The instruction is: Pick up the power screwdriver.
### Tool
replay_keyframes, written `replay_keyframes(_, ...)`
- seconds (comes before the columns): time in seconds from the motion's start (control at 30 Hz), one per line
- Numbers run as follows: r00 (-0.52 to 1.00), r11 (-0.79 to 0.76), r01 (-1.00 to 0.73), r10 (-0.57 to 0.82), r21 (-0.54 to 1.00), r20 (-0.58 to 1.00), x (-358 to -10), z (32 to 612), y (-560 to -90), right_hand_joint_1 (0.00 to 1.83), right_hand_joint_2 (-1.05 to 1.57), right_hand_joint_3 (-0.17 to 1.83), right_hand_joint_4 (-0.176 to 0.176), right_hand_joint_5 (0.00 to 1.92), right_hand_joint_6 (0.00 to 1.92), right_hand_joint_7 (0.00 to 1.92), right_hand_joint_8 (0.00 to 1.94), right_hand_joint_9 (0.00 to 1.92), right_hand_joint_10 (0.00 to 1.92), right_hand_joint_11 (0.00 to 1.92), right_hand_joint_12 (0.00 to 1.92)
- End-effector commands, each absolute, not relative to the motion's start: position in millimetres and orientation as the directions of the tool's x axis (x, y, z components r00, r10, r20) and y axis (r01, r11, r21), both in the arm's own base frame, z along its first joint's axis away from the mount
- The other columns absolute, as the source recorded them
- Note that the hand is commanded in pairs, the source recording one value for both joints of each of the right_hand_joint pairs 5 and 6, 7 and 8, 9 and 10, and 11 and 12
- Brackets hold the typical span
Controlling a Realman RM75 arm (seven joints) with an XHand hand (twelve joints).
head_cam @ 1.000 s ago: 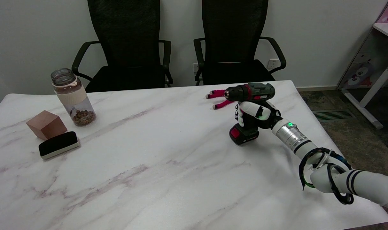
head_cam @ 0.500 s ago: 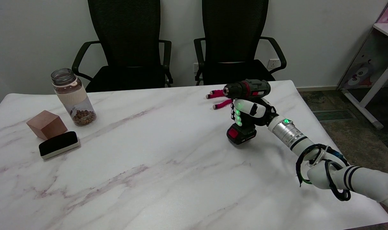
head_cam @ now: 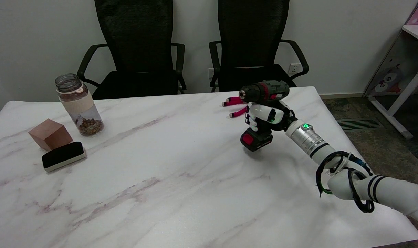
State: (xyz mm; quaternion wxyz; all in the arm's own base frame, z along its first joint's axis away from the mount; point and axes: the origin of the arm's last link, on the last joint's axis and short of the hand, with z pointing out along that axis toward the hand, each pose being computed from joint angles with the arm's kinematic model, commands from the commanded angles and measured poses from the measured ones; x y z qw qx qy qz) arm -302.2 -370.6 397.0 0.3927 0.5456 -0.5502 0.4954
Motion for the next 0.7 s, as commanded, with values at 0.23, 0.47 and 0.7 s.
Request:
replay_keyframes(0.23, -0.096, -0.115, -0.986, -0.223, -0.124, 0.97, -292.1, 393.7, -376.3, 1.16, -0.19, 0.74, 0.176, 1.52, 1.52, 1.52, 1.52, 1.92, 1.92, 1.92, 1.92)
replay_keyframes(0.47, -0.1, -0.134, -0.982, -0.221, -0.132, 0.97, -285.2, 393.9, -381.3, 1.31, 0.63, 0.96, 0.04, 1.55, 1.55, 1.55, 1.55, 1.92, 1.92, 1.92, 1.92)
replay_keyframes(0.7, -0.122, -0.171, -0.972, -0.23, -0.163, 0.966, -268.9, 388.3, -389.9, 1.25, 1.41, 0.81, 0.061, 1.71, 1.71, 1.71, 1.71, 1.92, 1.92, 1.92, 1.92)
